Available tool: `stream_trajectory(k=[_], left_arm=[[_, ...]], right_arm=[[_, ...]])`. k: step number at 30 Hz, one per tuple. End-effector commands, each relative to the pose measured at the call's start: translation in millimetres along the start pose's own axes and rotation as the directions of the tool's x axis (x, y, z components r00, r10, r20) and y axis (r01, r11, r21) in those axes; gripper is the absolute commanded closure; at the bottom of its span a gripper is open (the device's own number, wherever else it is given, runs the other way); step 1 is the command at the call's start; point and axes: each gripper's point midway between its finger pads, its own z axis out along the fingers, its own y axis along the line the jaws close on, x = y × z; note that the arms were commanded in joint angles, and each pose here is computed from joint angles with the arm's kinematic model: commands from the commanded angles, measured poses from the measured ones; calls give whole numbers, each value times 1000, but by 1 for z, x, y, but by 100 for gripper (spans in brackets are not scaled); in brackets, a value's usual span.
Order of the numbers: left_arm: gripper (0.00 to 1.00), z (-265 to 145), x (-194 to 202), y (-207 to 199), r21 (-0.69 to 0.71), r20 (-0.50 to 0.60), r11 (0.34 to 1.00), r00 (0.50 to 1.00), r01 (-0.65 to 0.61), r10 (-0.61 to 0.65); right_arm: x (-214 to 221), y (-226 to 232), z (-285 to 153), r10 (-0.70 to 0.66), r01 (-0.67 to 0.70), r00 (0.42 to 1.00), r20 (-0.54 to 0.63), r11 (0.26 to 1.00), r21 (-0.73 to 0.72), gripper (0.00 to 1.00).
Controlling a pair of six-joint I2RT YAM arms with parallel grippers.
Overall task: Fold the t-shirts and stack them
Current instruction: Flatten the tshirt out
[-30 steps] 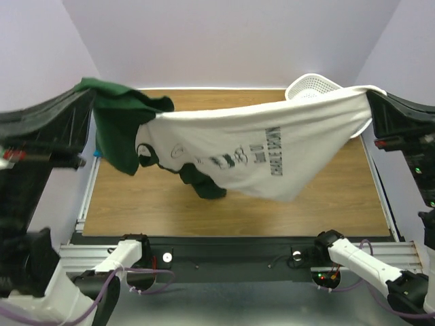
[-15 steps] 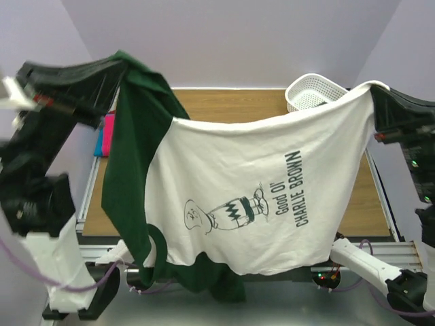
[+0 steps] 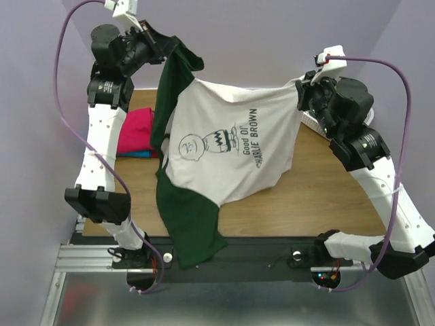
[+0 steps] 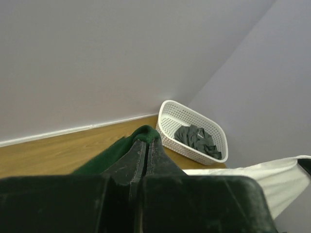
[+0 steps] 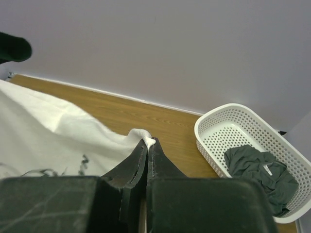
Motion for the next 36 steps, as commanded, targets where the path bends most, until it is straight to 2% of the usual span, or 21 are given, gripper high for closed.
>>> stream_trajectory(k=[1, 5, 8, 11, 13, 14, 17, 18, 25, 31, 36], left_arm=[[100, -39, -89, -94, 123, 266, 964, 944, -236, 197], [100, -53, -98, -131, 159, 317, 943, 920, -293, 233], [100, -86, -108, -158, 172, 363, 930, 899, -325, 247], [100, -104, -99, -166, 171, 361, 932, 900, -321, 244], [100, -133, -101, -174, 160, 386, 932, 889, -326, 245], [100, -161, -107, -187, 165, 421, 926, 873, -340, 245], [100, -193, -109, -195, 156, 452, 930, 861, -334, 233], [100, -217, -114, -206, 163, 485, 924, 843, -347, 231], [100, -303, -140, -260, 265, 582, 889, 797, -373, 161], [100, -322, -148, -285, 347, 589, 856, 799, -382, 117], [100, -282, -139, -267, 342, 531, 876, 839, -341, 119]], right_arm=[[-81, -14, -23, 42, -45, 971, 235, 999, 7, 100], [-94, -12, -35, 54, -49, 961, 271, 998, -27, 100], [-100, -11, -52, 64, -48, 952, 299, 997, -61, 100], [-106, -16, -77, 82, -61, 940, 332, 995, -75, 100], [-111, -23, -98, 99, -76, 926, 363, 994, -77, 100], [-114, -25, -106, 106, -82, 920, 377, 994, -79, 100], [-127, -38, -140, 131, -109, 891, 434, 991, -77, 100], [-130, -41, -149, 137, -116, 883, 450, 990, -74, 100], [-167, -59, -227, 200, -150, 792, 577, 980, -133, 100], [-187, -63, -257, 214, -141, 755, 620, 976, -164, 100], [-183, -63, -250, 205, -143, 766, 609, 978, -149, 100]])
